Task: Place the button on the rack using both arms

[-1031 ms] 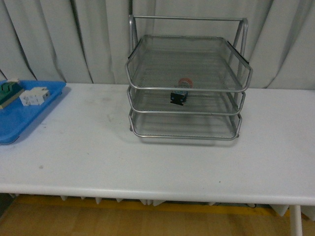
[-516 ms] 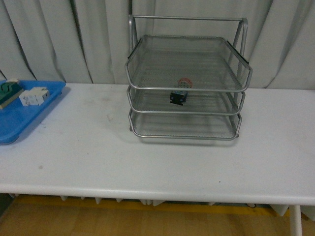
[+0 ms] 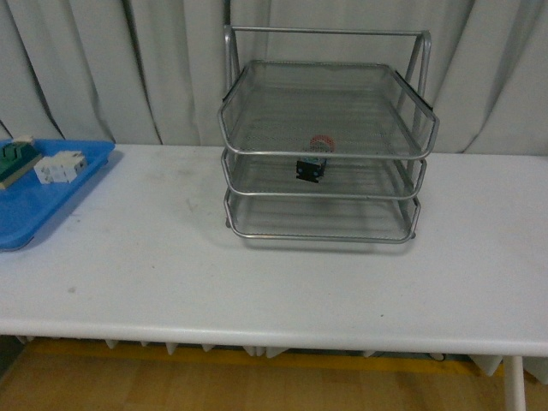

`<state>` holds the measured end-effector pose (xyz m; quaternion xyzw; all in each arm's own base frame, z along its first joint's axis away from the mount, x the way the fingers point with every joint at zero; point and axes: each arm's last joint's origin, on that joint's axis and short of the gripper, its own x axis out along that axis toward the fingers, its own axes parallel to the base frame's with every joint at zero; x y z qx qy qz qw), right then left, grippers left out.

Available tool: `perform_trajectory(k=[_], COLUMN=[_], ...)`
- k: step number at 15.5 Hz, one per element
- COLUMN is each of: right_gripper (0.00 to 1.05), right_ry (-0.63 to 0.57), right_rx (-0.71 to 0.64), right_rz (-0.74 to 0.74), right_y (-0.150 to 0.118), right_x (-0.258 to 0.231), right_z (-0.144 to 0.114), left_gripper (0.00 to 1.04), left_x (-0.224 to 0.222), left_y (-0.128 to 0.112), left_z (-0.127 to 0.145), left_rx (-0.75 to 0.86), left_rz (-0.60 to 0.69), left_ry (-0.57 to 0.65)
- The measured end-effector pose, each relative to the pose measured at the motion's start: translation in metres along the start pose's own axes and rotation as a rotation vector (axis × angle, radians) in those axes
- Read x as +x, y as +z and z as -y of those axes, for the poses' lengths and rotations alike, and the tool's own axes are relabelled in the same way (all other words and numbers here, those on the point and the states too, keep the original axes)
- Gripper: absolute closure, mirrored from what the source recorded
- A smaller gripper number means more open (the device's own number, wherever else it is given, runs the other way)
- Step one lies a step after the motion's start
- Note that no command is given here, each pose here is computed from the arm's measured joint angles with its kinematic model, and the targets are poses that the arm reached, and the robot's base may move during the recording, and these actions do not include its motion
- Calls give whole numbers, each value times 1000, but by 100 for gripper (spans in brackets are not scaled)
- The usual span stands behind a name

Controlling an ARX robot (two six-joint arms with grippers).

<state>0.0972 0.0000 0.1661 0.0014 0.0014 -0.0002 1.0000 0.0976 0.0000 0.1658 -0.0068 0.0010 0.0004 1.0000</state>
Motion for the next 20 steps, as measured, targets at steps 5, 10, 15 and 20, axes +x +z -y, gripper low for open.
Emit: perform_trajectory(k=[5, 10, 15, 20], right_gripper=[5, 6, 6, 6], right_ry=[0, 0, 0, 0], right_rx=[0, 0, 0, 0], right_rz=[8, 8, 8, 8], right_y=[1, 1, 1, 1], right_x=[0, 0, 0, 0], right_z=[0, 0, 0, 0], left_gripper=[7, 7, 7, 7], left_x=[0, 0, 0, 0], left_y=[0, 0, 0, 0], left_z=[0, 0, 0, 0], left_rx=[0, 0, 0, 0], left_rz=[0, 0, 0, 0], left_ry=[-1, -1, -1, -1])
